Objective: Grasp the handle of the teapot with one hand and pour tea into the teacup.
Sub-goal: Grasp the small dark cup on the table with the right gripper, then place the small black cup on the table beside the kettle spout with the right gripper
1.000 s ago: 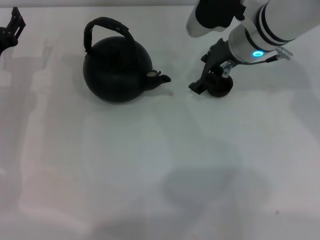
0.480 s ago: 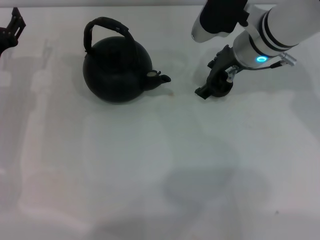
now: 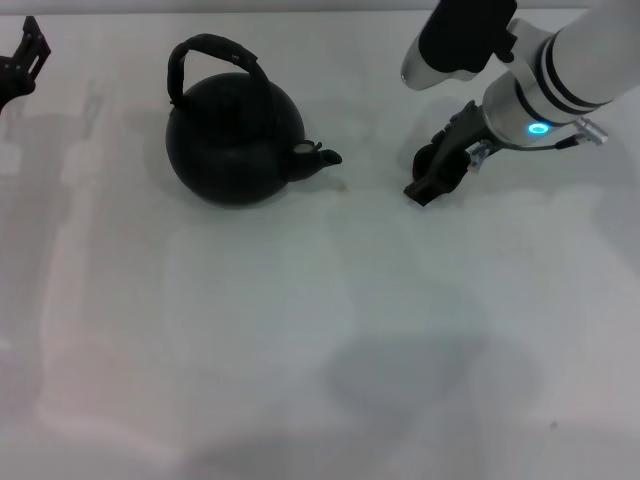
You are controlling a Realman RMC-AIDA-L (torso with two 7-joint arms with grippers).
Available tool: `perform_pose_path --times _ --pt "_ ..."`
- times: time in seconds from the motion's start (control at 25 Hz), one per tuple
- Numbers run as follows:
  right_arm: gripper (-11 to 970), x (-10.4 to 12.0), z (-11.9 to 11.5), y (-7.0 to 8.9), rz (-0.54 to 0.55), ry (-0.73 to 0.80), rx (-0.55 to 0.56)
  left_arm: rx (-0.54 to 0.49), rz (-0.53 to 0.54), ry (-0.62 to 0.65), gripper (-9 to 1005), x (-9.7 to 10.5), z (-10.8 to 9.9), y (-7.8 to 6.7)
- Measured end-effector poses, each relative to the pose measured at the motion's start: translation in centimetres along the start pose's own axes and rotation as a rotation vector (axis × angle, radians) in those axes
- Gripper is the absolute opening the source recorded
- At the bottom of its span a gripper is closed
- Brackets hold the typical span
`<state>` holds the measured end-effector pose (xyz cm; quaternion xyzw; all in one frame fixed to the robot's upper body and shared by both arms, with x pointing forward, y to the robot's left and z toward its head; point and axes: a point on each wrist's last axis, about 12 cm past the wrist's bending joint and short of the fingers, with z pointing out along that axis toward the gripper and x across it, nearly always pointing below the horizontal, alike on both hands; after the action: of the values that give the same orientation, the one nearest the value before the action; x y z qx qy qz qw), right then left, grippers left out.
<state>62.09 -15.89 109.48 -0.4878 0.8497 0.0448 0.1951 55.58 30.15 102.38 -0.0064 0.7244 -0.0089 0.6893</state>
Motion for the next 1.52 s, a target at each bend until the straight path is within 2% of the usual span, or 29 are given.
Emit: perform_pose_path --times 0.52,0.8,0.96,1.12,1.52 --pt "764 0.1 -0.3 0.1 0.018 0.000 -0.012 -0.004 0.000 0.008 877 0.2 -0.1 0.1" --pt "736 -1.1 -1.9 0.7 0.001 -0.010 -0.063 -0.005 0.000 0.009 877 0.2 -0.2 0.1" --pt "733 -2.2 -3.4 2.3 -0.052 -0.031 -0.099 -0.004 0.000 0.008 878 0.2 -0.1 0.1" --pt "732 -2.7 -3.8 4.0 -0.076 -0.024 -0.111 -0.002 0.000 0.007 878 0.1 -0.1 0.1" --pt "732 -3.6 -2.3 7.6 -0.187 -0.019 -0.149 0.014 0.003 0.003 877 -0.1 0.2 -0.3"
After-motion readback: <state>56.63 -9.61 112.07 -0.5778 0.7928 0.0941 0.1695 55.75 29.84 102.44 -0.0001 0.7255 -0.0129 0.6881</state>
